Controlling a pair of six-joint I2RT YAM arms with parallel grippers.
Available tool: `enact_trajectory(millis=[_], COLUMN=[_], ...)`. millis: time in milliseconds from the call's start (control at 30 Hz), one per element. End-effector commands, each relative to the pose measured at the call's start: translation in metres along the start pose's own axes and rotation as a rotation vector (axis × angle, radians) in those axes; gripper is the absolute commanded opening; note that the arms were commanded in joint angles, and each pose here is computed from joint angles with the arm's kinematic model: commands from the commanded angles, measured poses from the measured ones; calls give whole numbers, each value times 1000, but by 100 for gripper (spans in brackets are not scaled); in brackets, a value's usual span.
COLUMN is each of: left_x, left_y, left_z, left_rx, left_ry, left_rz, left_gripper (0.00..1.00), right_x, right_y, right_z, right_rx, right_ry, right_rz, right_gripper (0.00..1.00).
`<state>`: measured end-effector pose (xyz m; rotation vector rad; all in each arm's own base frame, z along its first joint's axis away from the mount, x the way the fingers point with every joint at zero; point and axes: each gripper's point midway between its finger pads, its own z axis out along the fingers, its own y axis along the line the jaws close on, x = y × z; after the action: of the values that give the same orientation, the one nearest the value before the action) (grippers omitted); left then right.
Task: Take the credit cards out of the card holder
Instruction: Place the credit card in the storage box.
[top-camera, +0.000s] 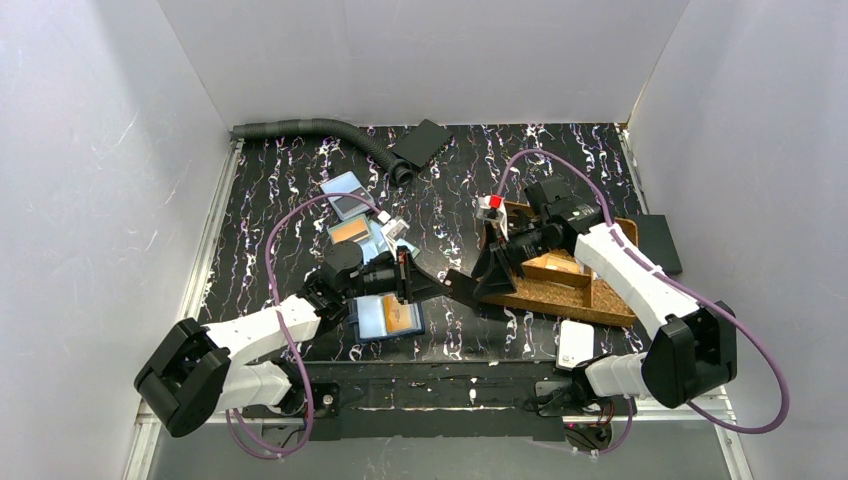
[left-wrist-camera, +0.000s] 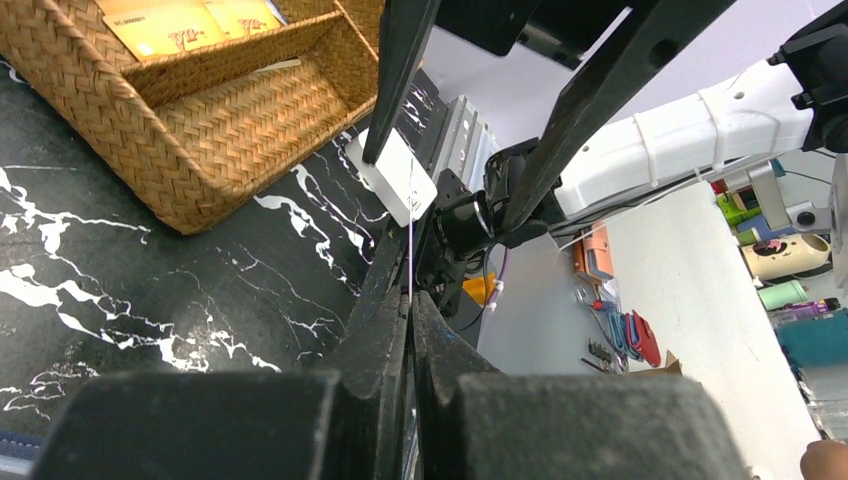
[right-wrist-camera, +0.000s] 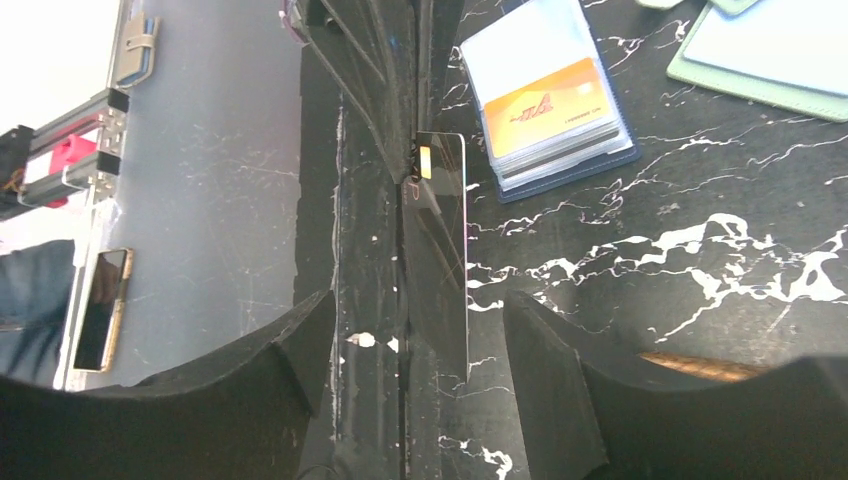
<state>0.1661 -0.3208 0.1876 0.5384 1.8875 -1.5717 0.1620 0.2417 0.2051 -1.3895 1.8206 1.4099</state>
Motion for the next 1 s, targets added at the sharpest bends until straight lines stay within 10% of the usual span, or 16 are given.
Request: enact_trajectory(millis=[0,133,300,433,600,967], left_x=[-15,-17,-20,-27,-38,-17], left_y=[-18,-19,-10,21,30,26], left_z=[5,7,7,-10,-52,-91], left_rx=[53,54,7,-163,-249,-326], left_ry=[-11,-13,-38,-108,-223,-226], left_rz=[53,54,28,-51,-90,-169], left_gripper=[0,0,3,55,93,98], right_x=[1,-1,-6,-6,3,11], right_y=[4,7,6,-14,-58,-156], right_z=[11,15,13,-5,-56,-219], right_rx=[-52,-80,-66,88,392,734], right_ry=[-1,3,5,44,156,371], right_rz=[24,28,-4,-66,-167,-152], right_gripper=[66,48,1,1,1,1])
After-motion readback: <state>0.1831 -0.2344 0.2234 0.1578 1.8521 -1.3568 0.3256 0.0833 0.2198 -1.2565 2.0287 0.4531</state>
